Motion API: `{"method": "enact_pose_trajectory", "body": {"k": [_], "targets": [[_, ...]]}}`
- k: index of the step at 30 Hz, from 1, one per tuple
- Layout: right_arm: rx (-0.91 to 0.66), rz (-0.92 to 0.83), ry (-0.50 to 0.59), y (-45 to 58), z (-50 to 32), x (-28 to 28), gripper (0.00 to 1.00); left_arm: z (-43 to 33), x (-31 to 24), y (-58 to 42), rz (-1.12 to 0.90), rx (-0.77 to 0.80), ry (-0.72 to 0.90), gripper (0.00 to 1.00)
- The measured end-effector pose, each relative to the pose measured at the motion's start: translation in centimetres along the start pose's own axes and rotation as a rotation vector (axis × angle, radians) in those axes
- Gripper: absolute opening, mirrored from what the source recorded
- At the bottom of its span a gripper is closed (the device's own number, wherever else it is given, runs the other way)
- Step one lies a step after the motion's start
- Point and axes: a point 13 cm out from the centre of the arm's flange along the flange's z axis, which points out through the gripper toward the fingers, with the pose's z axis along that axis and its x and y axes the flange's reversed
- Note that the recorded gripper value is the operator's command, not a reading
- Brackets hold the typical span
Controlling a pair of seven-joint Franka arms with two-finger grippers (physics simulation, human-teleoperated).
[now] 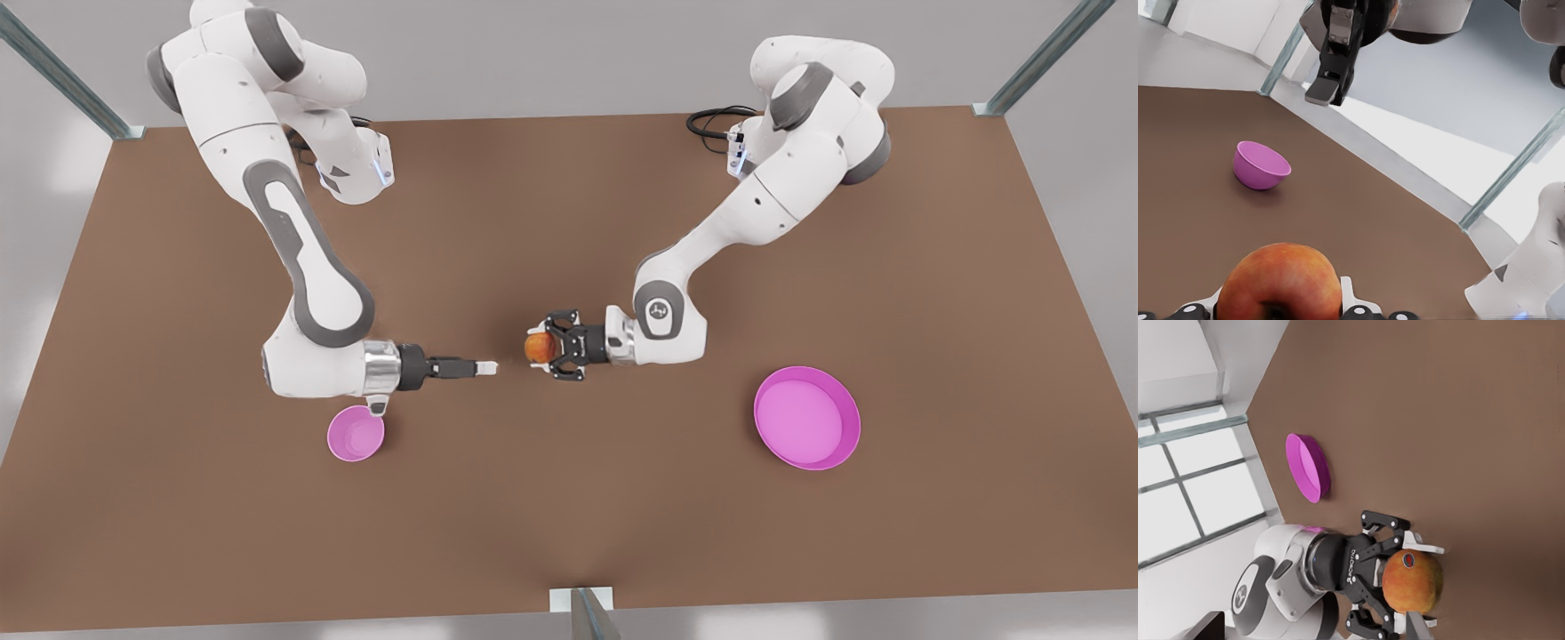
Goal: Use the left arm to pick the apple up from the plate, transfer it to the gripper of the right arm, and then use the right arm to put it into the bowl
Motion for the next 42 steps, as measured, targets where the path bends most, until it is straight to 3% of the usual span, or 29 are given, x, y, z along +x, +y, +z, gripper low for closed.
{"method": "enact_pose_trajectory", "body": {"k": [4, 16, 32, 42], "targets": [[-0.13, 0.132, -0.004, -4.8, -0.2, -0.3, 1.0, 0.2, -0.1, -0.3, 0.121, 0.007, -0.012, 0.64], [-0.303, 0.112, -0.028, -7.8, 3.4, 2.6, 1.0, -0.8, -5.5, -2.7, 0.386, 0.035, -0.116, 0.69], [-0.469, -0.303, -0.14, -4.2, 6.3, 3.8, 1.0, -0.5, -5.5, -2.8, 0.545, 0.026, -0.121, 0.71], [-0.518, -0.449, -0.202, -3.4, 9.0, 4.1, 1.0, -0.3, -5.4, -3.0, 0.59, 0.027, -0.121, 0.72]]}}
